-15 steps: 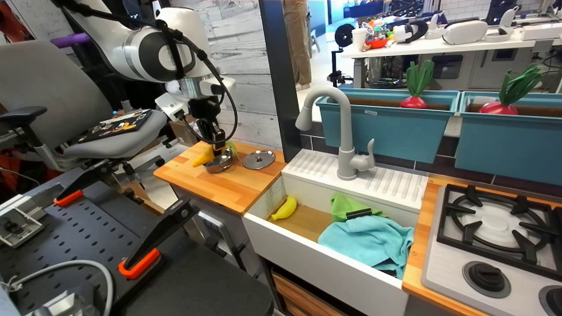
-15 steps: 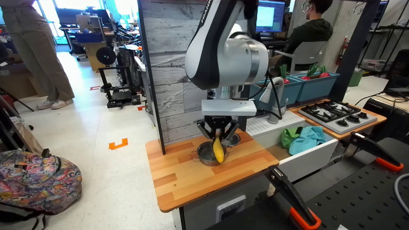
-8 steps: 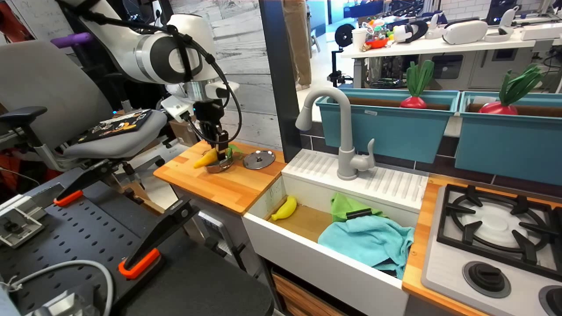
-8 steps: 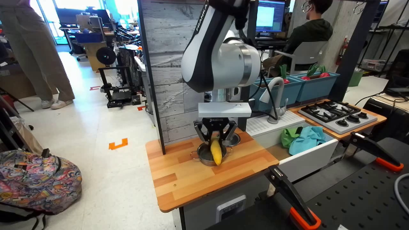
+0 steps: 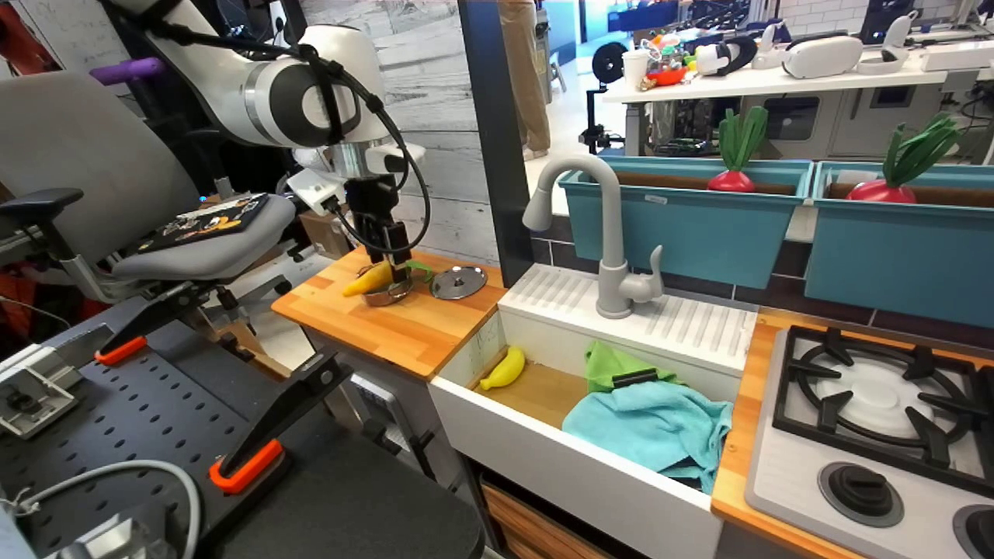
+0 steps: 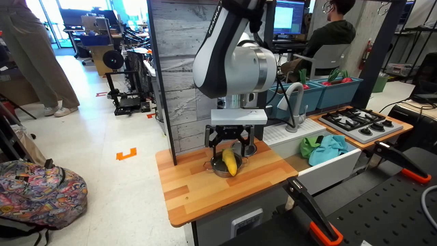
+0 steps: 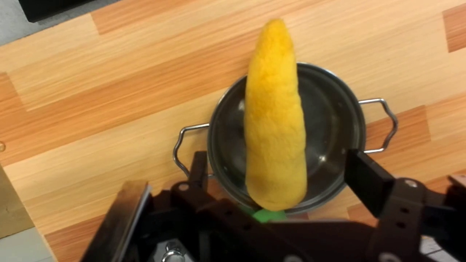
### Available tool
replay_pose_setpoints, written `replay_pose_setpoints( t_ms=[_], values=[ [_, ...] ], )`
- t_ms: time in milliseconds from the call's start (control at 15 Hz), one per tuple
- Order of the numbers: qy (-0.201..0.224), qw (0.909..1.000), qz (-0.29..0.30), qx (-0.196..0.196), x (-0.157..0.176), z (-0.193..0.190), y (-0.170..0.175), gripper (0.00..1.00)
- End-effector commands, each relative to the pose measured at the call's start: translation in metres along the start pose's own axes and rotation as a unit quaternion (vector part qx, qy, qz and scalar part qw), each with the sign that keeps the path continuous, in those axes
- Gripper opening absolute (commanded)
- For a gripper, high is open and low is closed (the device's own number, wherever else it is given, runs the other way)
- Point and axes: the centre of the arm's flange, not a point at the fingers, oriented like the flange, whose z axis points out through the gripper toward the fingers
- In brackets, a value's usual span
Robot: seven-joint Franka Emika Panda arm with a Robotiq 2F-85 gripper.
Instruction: Put the carrot on the silver pot
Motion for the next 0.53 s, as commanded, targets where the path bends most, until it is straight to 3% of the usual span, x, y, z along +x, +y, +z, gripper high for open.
replay_pose_setpoints(
  t_ms=[0, 333, 400, 467],
  values=[
    [0.004, 0.9999, -0.013, -0.002, -0.012, -0.021, 0.006, 1.00],
    [0.012, 0.9991, -0.040, 0.002, -0.035, -0.066, 0.021, 1.00],
    [0.006, 0.9997, -0.023, 0.002, -0.013, -0.035, 0.006, 1.00],
    [0.007, 0.9997, -0.024, 0.003, -0.015, -0.043, 0.007, 1.00]
  ],
)
